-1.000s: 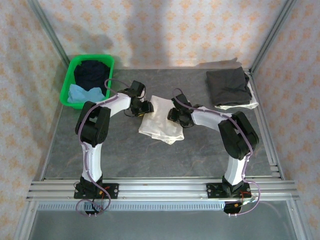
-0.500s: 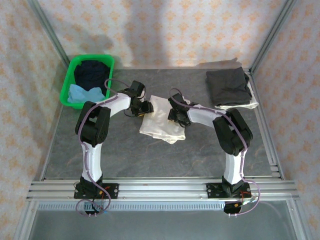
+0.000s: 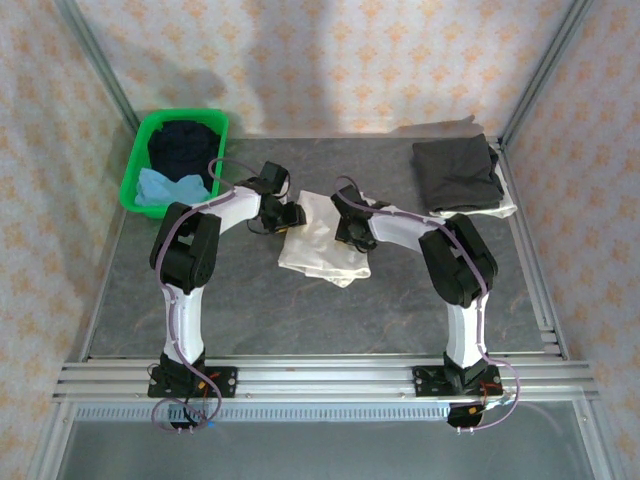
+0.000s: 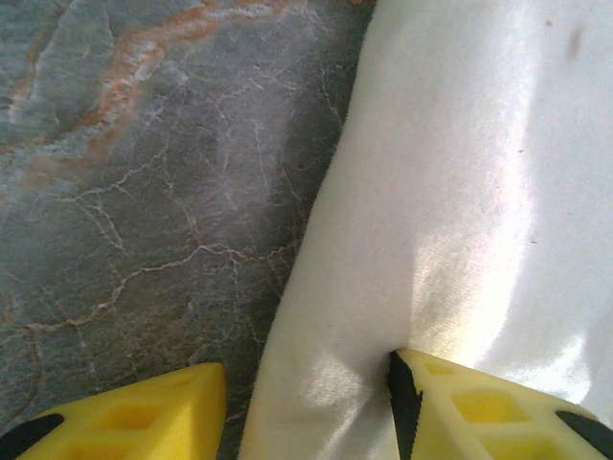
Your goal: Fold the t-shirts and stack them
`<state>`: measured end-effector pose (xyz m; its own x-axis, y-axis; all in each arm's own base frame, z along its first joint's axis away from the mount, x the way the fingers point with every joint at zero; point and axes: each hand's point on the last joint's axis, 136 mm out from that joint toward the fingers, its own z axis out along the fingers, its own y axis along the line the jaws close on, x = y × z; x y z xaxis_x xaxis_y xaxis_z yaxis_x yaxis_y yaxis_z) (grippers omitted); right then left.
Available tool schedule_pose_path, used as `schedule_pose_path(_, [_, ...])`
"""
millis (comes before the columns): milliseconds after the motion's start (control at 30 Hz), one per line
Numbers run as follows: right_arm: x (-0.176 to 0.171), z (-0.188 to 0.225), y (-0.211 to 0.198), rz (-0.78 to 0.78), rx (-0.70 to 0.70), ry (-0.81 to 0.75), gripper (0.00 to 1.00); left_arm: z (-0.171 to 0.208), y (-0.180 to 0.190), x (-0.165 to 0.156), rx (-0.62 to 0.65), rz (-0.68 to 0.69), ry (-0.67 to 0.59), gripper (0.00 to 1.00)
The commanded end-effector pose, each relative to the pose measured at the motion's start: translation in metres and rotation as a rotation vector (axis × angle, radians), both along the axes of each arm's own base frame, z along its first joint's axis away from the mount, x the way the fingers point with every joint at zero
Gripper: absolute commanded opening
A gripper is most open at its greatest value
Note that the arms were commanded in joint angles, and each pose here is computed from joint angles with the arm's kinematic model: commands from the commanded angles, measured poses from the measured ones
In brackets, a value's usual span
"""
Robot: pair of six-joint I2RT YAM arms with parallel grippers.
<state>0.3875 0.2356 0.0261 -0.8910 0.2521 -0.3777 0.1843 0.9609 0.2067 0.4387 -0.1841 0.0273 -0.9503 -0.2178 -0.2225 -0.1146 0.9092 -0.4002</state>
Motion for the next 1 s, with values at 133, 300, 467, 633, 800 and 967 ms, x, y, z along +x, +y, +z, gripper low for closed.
schedule_pose_path(133, [-0.006,-0.016,0.016,0.065,0.000,0.046,0.14,-0.017,-0.003,-0.028,0.022,0.017,0.068,0.49])
schedule_pose_path(300, [-0.003,-0.001,0.006,0.069,-0.039,0.010,0.00,-0.011,0.001,-0.027,0.033,0.040,0.038,0.53])
schedule_pose_path(467, [0.002,0.020,-0.020,0.056,-0.065,-0.031,0.00,0.008,0.019,-0.029,0.075,0.078,-0.003,0.57])
schedule_pose_path(633, [0.003,0.027,-0.042,0.069,-0.086,-0.033,0.00,0.034,0.045,-0.036,0.138,0.128,-0.052,0.70])
schedule_pose_path(800, [0.002,0.027,-0.058,0.078,-0.087,-0.036,0.00,0.046,0.064,-0.045,0.202,0.165,-0.074,0.80])
schedule_pose_path(967, [0.003,0.023,-0.066,0.094,-0.101,-0.003,0.00,0.054,0.081,-0.052,0.248,0.194,-0.091,0.81])
